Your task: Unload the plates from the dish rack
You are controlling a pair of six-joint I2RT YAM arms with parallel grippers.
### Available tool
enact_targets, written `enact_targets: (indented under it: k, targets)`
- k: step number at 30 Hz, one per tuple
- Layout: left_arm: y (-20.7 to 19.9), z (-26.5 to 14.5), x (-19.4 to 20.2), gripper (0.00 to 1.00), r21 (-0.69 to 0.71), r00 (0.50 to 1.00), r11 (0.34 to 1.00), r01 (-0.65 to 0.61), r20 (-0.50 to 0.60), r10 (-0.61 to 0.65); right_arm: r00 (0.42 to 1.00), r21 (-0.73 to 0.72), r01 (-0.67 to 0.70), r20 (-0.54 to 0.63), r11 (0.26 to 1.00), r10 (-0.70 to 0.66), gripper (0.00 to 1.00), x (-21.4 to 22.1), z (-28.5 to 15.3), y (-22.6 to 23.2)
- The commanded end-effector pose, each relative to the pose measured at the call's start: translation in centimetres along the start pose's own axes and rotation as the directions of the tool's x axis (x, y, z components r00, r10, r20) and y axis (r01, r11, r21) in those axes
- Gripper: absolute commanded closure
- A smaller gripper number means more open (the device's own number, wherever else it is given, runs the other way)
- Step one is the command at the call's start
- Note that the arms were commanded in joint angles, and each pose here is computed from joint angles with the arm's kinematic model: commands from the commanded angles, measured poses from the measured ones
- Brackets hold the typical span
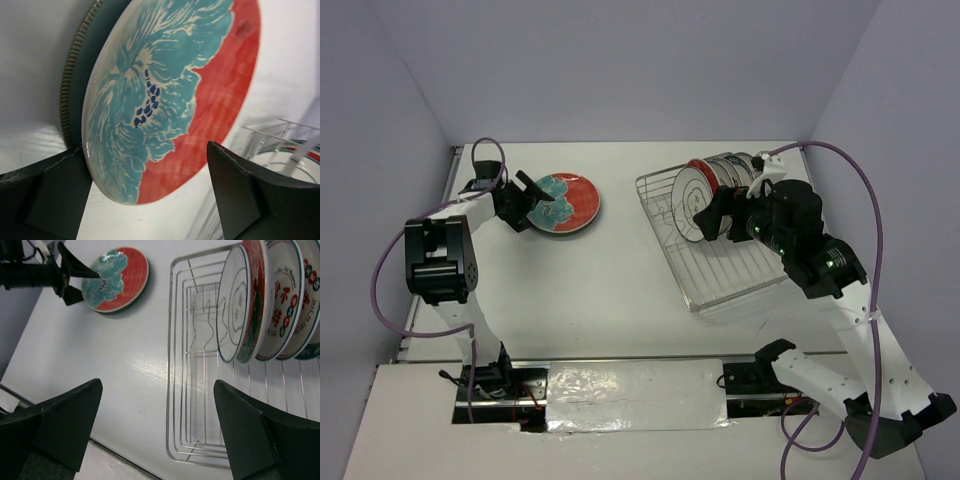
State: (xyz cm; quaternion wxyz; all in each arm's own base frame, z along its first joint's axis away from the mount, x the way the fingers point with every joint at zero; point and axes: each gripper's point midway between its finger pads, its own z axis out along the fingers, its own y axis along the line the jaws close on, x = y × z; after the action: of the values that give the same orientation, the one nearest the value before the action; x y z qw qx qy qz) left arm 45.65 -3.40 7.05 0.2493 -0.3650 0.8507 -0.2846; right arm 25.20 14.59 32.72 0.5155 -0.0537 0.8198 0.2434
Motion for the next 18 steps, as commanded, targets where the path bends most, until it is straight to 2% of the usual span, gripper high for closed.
enact_targets:
  k: [1, 6, 7, 10, 13, 14, 16, 17, 18]
  targets:
    - [1.9, -0.3, 0.2, 0.0, -0.194, 0.999, 0.98, -0.052, -0.019, 0.05, 0.999, 0.036, 0.03, -0.029, 0.999, -0.029, 0.0, -0.1, -0.2, -0.5]
    - [5.1, -1.8, 0.2, 0.0, -0.366, 1.0, 0.931, -0.003, 0.004, 0.005, 0.99, 0.169, 0.067, -0.131, 0.983, -0.046, 0.0, 0.5, 1.7, -2.8]
    - [5.3, -2.7, -0.4, 0.0, -0.386, 0.999, 0.923, 0.005, 0.039, 0.011, 0.988, 0.189, 0.078, -0.146, 0.979, -0.05, 0.0, 0.6, 2.0, -3.2]
    - [5.4, -4.5, -0.9, 0.01, -0.394, 0.996, 0.919, 0.027, 0.093, 0.01, 0.984, 0.28, 0.125, -0.16, 0.952, -0.082, 0.0, 0.0, 3.4, -5.0]
    - [5.1, -5.7, -1.3, 0.0, -0.387, 0.995, 0.921, 0.037, 0.1, 0.002, 0.971, 0.328, 0.191, -0.199, 0.925, -0.13, 0.0, -0.6, 5.5, -6.2]
    - [5.1, -6.3, -1.1, 0.0, -0.396, 0.996, 0.917, 0.035, 0.092, 0.002, 0.964, 0.339, 0.226, -0.214, 0.913, -0.159, 0.02, -0.7, 6.2, -6.6]
    - [4.5, -8.2, -1.5, 0.01, -0.387, 0.992, 0.922, 0.013, 0.12, 0.036, 0.954, 0.396, 0.266, -0.24, 0.879, -0.181, 0.11, -1.1, 8.1, -7.9]
    - [4.1, -9.1, -1.6, 0.0, -0.377, 0.989, 0.926, -0.011, 0.13, 0.064, 0.954, 0.416, 0.272, -0.233, 0.868, -0.187, 0.2, -1.8, 8.5, -8.1]
    - [2.6, -11.2, -1.9, 0.0, -0.338, 0.98, 0.94, -0.038, 0.172, 0.101, 0.948, 0.445, 0.291, -0.254, 0.847, -0.192, 0.23, -1.6, 9.6, -9.0]
